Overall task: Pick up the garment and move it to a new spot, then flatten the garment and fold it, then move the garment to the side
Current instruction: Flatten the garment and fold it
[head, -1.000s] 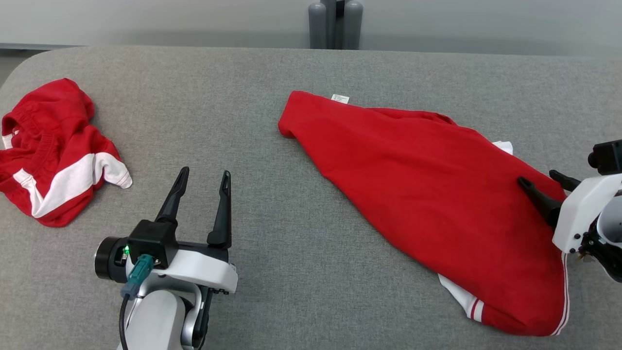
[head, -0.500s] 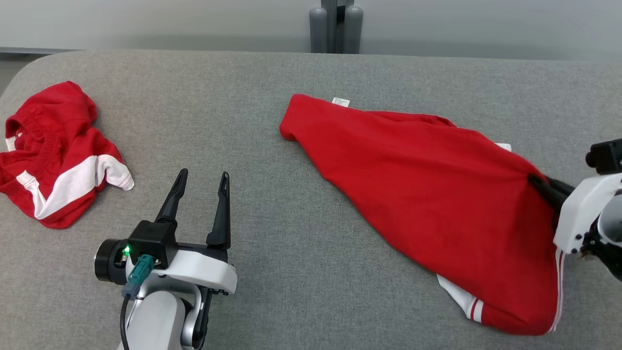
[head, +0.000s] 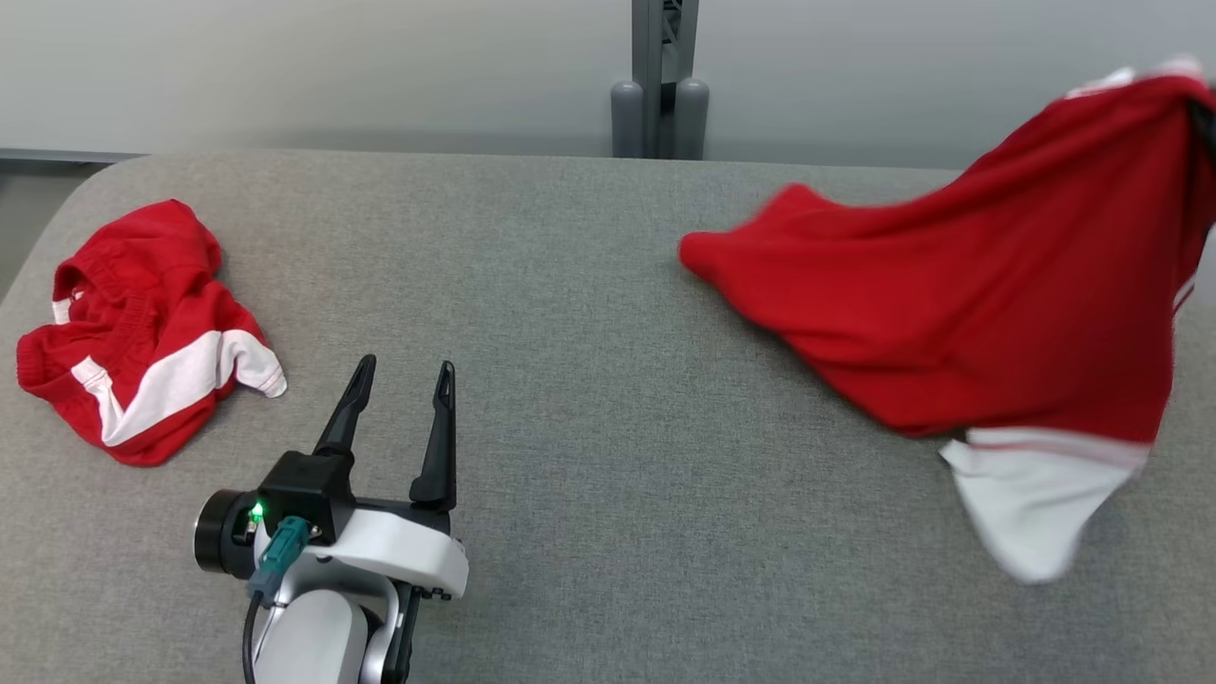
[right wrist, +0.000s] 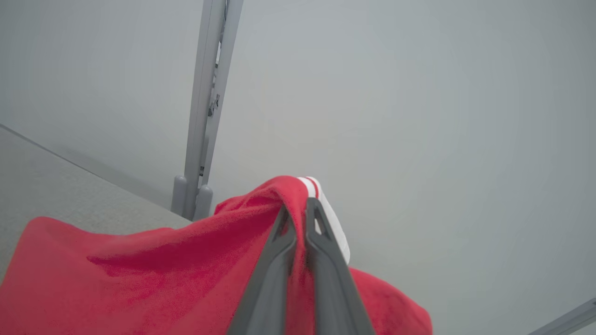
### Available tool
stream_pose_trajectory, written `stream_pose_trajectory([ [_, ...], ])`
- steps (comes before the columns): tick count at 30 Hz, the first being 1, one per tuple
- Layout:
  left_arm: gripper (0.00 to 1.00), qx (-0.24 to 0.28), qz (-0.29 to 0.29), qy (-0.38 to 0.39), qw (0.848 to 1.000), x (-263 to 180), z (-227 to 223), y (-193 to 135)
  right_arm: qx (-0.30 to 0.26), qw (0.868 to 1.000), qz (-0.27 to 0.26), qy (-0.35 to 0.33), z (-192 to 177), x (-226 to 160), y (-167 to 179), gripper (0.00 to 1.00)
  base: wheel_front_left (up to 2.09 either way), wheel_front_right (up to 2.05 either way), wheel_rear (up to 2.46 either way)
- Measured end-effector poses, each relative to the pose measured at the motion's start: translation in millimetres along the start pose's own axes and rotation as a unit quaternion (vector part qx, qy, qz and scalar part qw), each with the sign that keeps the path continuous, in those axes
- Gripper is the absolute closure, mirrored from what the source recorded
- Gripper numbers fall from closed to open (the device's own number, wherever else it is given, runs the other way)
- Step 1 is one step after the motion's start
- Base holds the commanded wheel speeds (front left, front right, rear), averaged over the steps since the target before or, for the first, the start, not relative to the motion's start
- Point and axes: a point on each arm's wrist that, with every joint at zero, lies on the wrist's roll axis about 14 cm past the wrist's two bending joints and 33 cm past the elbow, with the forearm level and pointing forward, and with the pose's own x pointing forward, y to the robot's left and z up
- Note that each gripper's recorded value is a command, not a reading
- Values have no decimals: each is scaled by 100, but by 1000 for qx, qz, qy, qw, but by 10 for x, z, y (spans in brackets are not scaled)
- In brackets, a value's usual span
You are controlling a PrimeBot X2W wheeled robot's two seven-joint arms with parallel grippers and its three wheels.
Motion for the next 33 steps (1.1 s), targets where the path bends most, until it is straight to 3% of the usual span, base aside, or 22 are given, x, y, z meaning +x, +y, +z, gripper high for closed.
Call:
stream_pose_trajectory([
  [5,0,-4,6,-1,1000,-74,13,36,-69,990,-27,-122,1015,139,-196,100,0,0,0],
  [8,0,-8,9,-5,1000,-102,48,48,-112,979,-15,-169,1364,173,-5,100,0,0,0],
  [12,0,-11,15,-7,1000,-154,70,85,-150,951,11,-272,2069,134,429,100,0,0,0],
  [16,0,-16,22,-3,1000,-208,43,118,-139,923,15,-359,2554,-51,655,100,0,0,0],
  [18,0,-18,27,-3,999,-215,44,137,-145,920,26,-364,2495,-73,779,100,0,0,0],
  [27,0,-21,37,2,999,-192,8,179,-106,973,64,-194,977,65,904,100,0,0,0],
  [28,0,-21,37,2,999,-192,8,179,-106,973,64,-194,977,65,904,100,0,0,0],
  [30,0,-21,32,5,999,-164,-17,150,-87,985,62,-132,479,0,851,100,0,0,0],
  [33,0,-22,29,6,999,-144,-32,127,-75,991,54,-102,233,-64,785,100,0,0,0],
])
